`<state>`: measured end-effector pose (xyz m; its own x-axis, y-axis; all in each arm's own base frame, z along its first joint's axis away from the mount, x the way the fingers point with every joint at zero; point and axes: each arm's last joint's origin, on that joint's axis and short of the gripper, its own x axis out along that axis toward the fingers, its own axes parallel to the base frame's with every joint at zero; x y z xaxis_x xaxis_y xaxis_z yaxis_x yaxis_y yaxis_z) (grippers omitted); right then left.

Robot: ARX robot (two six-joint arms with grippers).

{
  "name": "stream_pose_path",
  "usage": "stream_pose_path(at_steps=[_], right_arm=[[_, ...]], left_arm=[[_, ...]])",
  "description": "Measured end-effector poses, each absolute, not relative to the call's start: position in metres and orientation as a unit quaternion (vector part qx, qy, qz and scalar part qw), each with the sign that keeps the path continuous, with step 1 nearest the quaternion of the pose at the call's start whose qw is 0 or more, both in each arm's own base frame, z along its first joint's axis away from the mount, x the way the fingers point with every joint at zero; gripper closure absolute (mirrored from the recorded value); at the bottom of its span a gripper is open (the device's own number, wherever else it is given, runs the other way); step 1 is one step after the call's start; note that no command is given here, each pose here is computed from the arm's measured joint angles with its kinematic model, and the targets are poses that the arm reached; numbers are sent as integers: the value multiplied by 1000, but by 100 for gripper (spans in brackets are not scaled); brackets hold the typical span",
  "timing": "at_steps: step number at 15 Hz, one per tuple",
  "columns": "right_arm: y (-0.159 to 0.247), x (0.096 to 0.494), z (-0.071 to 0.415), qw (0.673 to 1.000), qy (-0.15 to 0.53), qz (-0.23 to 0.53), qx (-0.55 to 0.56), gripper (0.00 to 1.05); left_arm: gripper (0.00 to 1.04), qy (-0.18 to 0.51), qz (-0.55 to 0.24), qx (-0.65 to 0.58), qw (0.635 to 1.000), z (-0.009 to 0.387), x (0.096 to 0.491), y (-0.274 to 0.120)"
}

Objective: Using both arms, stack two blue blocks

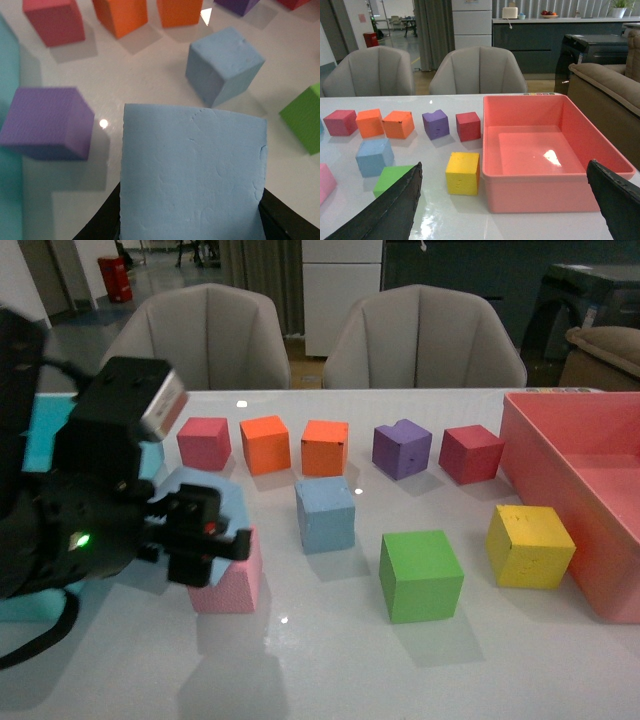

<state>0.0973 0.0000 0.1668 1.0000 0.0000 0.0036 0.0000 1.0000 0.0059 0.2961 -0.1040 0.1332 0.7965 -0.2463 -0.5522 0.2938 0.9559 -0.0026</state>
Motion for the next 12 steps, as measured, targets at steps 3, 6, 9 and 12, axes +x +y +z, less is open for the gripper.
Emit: stream_pose_path(at_steps=[3, 6, 9, 12], right_arm=[[0, 97, 167, 1000, -2, 0, 3, 6], [0, 97, 167, 1000, -2, 0, 3, 6], [0, 97, 167, 1000, -2, 0, 3, 6], [0, 97, 167, 1000, -2, 0, 3, 6]], left_arm=[[56, 285, -154, 51, 945, 146, 327, -139], [56, 295, -145, 49, 943, 149, 357, -168], [56, 302, -124, 46, 944, 151, 384, -186], [56, 310, -105, 42, 944, 151, 404, -197]])
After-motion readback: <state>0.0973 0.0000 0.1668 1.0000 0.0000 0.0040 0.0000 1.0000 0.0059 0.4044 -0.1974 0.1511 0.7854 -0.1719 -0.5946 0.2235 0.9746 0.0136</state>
